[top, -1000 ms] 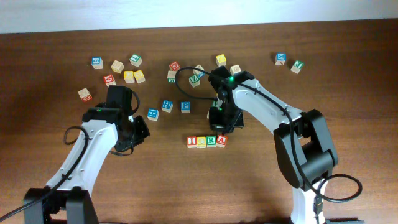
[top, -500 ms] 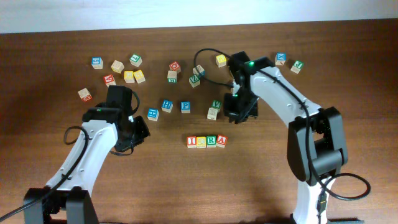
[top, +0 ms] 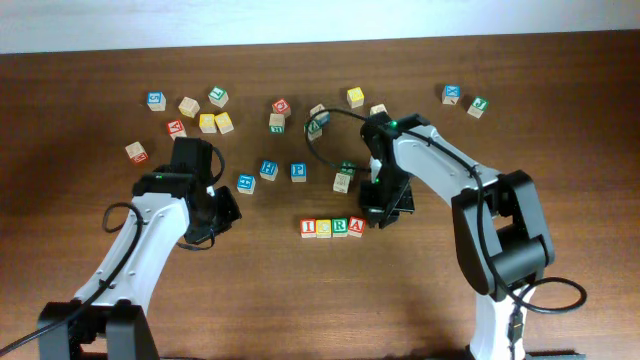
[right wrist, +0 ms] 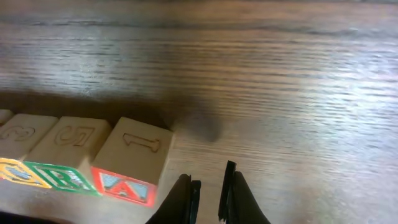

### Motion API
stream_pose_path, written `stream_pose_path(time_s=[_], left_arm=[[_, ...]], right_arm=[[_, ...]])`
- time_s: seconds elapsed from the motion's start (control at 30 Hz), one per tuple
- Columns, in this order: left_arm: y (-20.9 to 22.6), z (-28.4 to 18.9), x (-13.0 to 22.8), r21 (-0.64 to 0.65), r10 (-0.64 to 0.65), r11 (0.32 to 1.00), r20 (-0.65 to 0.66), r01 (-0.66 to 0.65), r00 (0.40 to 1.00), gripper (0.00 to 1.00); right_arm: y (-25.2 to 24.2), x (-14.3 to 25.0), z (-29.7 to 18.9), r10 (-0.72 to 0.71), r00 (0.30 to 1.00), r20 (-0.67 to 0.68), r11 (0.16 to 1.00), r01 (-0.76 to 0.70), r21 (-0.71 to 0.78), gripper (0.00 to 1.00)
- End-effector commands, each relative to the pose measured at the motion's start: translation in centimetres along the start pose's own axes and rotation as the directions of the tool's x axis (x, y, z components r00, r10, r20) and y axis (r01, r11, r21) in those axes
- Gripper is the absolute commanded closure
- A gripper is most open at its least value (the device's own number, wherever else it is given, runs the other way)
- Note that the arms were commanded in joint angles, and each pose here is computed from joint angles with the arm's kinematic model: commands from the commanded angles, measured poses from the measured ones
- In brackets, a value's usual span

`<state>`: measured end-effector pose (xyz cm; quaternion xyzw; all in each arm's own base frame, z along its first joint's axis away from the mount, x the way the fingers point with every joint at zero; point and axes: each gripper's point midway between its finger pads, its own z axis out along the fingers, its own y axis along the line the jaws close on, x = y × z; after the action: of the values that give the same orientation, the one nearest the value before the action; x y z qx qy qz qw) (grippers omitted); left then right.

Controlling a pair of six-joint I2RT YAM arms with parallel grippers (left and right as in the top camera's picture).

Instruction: Spell out ICRA

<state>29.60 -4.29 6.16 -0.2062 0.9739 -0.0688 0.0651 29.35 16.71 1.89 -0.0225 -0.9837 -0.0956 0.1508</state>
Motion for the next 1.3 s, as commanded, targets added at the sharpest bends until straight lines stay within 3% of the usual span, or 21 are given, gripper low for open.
stream_pose_path(time_s=[0.0,1.27], left_arm=[[0.2,0.3,0.3,-0.009,0.016,1.000,-0.010,-0.016,1.000,1.00],[-0.4,0.3,0.6,0.028,0.017,0.999,-0.030,-0.016,0.999,1.00]], right_arm=[[0.8,0.4,0.5,-0.029,1.000,-0.008,1.000,0.029,-0.008,0.91],[1.0,-0.9,0.4,-0.049,0.998,0.044,0.999,0.050,-0.014,0.90]])
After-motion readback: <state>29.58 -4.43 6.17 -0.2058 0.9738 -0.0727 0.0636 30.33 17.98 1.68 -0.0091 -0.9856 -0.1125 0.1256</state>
